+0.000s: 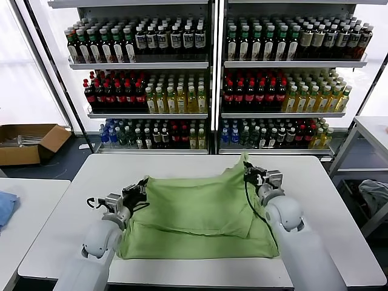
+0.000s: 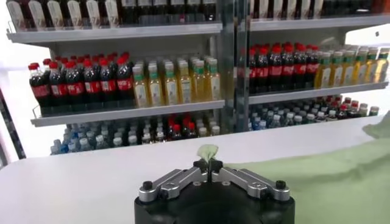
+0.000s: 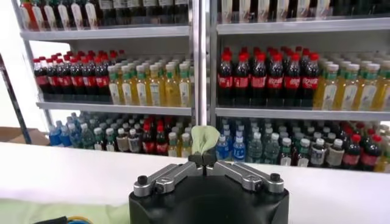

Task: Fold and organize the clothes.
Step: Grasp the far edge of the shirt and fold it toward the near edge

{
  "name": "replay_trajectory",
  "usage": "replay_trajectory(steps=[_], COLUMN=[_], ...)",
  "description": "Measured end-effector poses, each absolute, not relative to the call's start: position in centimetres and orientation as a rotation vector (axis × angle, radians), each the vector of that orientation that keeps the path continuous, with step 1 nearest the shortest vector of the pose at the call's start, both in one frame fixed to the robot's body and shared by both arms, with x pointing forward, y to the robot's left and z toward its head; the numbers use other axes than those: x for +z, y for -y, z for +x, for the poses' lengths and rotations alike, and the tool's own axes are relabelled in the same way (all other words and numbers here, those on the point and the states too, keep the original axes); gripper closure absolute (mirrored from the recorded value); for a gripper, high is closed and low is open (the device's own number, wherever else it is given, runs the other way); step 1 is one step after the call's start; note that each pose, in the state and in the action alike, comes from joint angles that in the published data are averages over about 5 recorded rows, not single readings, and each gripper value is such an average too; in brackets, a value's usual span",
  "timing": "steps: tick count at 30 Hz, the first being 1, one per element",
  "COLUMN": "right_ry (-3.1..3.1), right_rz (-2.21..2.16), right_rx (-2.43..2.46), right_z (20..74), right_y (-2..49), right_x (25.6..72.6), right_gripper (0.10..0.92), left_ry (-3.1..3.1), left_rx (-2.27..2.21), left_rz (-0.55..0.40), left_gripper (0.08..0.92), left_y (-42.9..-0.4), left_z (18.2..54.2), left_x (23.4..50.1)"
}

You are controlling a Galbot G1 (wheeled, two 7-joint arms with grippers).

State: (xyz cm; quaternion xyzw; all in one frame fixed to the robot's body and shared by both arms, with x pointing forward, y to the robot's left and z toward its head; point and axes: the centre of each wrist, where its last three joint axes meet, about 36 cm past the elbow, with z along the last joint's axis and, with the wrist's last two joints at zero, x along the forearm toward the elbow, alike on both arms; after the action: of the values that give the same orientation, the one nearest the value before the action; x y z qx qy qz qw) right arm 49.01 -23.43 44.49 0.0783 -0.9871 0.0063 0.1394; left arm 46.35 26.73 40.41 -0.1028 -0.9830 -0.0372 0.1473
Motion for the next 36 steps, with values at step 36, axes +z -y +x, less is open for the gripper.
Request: replay_trajectory(steps=[36], right_ry=[2.720], right_rz=[0.032], right_rx=[0.077], right_z=[32.5], right_y=[22.6], right_x=[41.6], right_gripper=[0.916], left_ry=[2.738], left_rx=[-0.234], left_rz=[-0.283], left_gripper=[0.911], left_y=[-26.9], left_z=[36.2], left_x=[38.3])
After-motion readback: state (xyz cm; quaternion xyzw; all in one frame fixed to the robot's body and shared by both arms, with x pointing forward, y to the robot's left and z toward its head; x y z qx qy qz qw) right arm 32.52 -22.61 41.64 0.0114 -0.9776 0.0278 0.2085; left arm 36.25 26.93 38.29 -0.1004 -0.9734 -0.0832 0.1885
